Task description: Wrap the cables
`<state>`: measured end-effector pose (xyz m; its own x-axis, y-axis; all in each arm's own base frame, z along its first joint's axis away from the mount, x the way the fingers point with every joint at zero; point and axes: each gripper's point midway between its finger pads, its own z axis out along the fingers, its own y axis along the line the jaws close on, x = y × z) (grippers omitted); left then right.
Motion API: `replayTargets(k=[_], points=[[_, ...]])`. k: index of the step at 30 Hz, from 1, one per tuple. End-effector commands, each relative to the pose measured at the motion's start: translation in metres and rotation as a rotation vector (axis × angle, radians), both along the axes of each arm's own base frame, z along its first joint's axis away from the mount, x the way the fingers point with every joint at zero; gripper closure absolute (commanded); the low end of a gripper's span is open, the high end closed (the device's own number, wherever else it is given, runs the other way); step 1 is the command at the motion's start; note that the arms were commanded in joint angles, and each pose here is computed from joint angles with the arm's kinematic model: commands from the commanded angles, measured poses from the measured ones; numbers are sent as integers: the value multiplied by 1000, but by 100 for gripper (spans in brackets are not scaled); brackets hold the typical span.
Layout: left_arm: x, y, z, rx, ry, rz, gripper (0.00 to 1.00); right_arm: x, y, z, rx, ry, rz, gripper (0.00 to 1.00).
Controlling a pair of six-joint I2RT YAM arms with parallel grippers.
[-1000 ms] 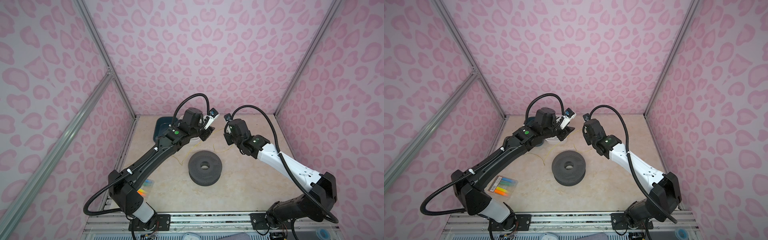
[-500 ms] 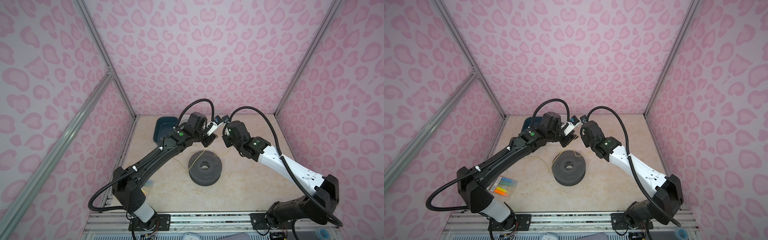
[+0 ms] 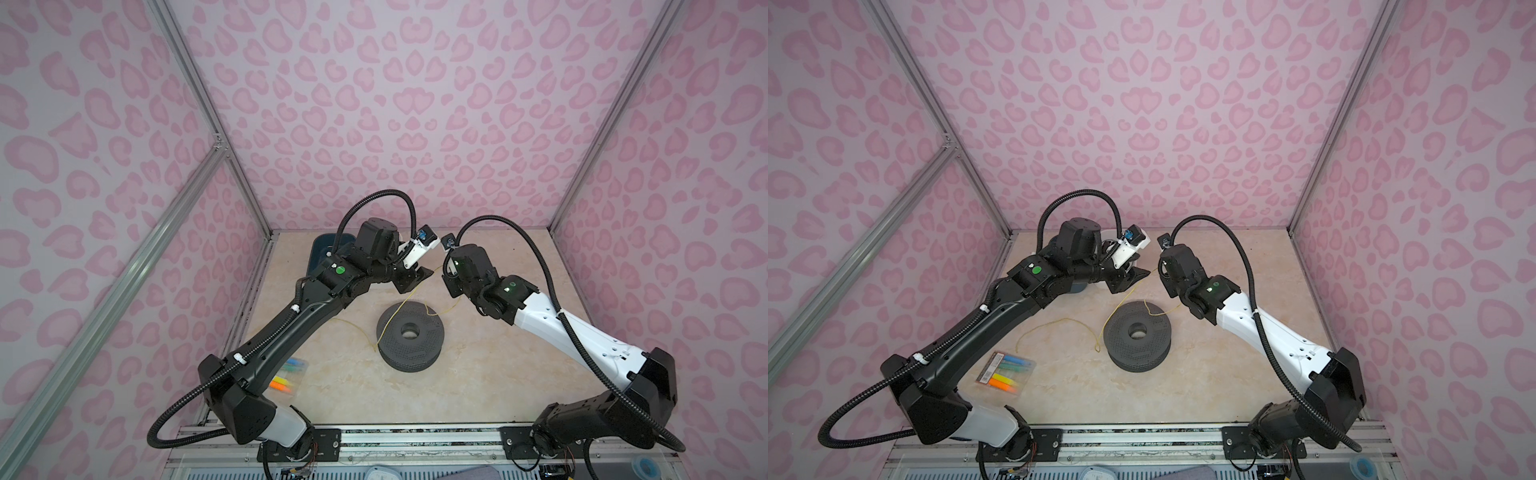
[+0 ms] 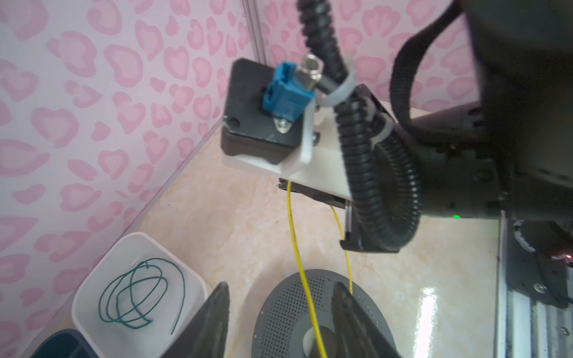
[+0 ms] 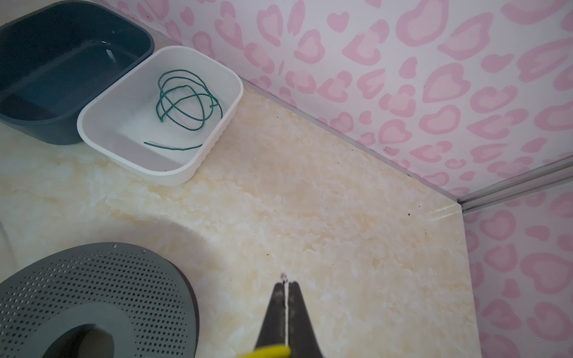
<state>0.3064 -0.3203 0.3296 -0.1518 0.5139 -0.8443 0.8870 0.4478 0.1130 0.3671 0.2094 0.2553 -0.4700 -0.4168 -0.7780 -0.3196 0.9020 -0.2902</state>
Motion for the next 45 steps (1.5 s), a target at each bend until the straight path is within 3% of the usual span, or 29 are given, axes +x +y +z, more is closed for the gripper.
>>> replayTargets(k=[1, 8, 13, 17, 19, 21, 25, 28, 31, 36, 39, 45], points=[[-17, -9, -10, -12, 104, -79, 47, 1, 6, 2, 6, -7, 6, 100], [-8, -11, -31, 51, 130, -51, 63, 0, 6, 8, 7, -19, 8, 100], [2, -8, -32, 48, 93, 1, 94, -3, 5, 8, 1, -20, 14, 100], [6, -8, -27, 8, 55, 26, 96, -5, 8, 5, 10, -6, 27, 100], [9, -7, -26, -8, 39, 47, 96, -9, 11, 5, 44, 7, 34, 88], [14, -4, -26, -31, 16, 77, 96, -14, 11, 10, 84, 11, 43, 66], [19, 1, -18, -113, 31, 97, 96, -28, 1, 27, 184, -2, 39, 49], [21, 6, -8, -187, 44, 103, 96, -38, -12, 37, 332, 11, 35, 44], [20, 8, 5, -266, 62, 92, 96, -41, -34, 45, 533, 2, -55, 42], [17, 11, 22, -385, 54, 79, 96, -43, -53, 38, 1032, 16, -199, 36], [17, 11, 28, -415, 43, 78, 96, -43, -48, 38, 1286, 8, -208, 31], [16, 12, 41, -478, 14, 72, 96, -34, -32, 25, 1629, 136, -259, 23]])
